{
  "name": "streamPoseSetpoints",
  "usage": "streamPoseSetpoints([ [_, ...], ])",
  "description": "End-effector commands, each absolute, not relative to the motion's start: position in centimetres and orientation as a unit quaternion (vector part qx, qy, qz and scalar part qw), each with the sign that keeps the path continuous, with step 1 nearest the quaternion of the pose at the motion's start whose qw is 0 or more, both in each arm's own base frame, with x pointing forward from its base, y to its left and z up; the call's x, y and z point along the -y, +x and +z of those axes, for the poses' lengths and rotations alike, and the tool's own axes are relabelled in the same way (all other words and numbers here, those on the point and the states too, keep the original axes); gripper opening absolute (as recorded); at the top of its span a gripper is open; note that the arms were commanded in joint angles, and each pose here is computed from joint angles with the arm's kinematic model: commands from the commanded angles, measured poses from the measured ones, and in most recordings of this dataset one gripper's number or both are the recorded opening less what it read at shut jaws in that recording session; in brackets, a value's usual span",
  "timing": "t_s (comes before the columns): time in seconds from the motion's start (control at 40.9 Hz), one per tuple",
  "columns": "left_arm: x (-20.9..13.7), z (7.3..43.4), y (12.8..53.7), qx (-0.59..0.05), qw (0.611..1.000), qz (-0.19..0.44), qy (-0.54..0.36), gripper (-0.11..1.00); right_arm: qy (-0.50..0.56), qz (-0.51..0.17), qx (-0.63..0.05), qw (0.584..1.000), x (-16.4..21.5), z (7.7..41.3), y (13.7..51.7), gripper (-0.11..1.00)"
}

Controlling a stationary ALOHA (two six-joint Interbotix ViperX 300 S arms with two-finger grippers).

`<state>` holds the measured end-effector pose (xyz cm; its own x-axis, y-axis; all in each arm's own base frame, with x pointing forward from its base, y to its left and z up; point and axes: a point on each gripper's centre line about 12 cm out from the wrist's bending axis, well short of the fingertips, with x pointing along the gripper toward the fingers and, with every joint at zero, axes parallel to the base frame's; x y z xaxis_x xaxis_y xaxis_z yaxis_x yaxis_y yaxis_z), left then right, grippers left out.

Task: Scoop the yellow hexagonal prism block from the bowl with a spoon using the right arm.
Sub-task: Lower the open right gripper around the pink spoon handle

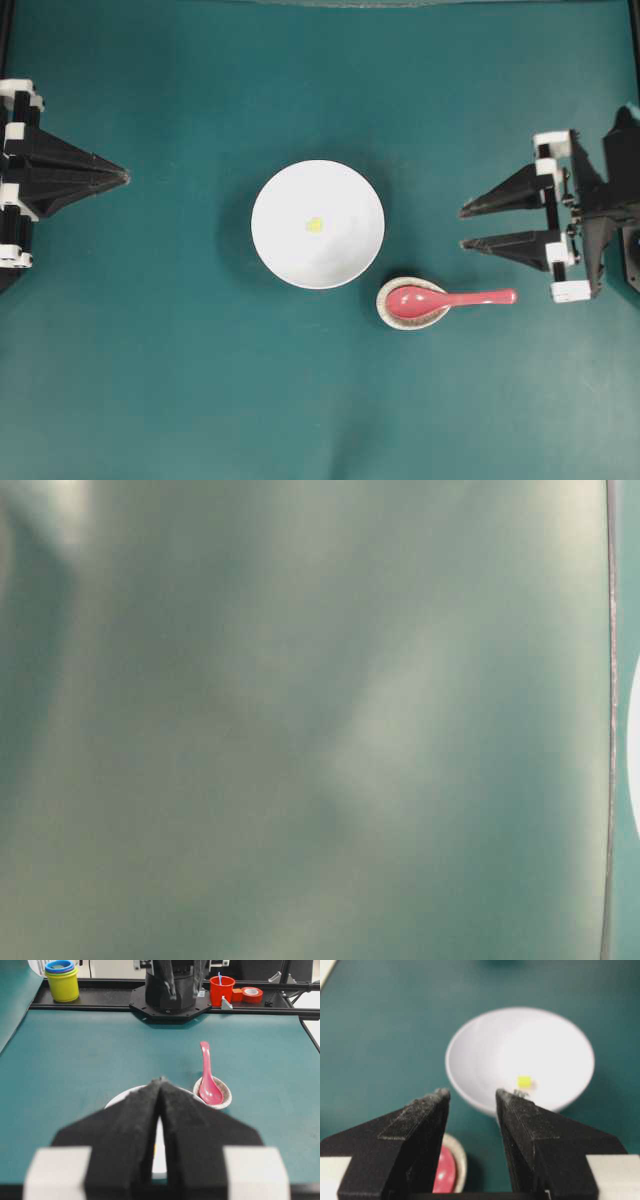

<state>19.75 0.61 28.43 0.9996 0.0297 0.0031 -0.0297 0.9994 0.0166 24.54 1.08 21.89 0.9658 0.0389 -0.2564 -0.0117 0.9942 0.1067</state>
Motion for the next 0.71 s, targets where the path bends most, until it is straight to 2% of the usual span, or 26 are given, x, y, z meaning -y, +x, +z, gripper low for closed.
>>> streamPoseSetpoints([
  [0.0, -0.6, 29.3, 20.0, 0.011, 1.0, 0.015, 0.01, -0.01, 0.059, 0.016, -0.137, 0.989, -1.3, 21.3, 24.9, 0.49],
  [0.685, -0.6, 29.2, 20.0, 0.01, 1.0, 0.015, 0.011, -0.01, 0.127, 0.018, -0.148, 0.981, -3.7, 14.0, 23.2, 0.49],
])
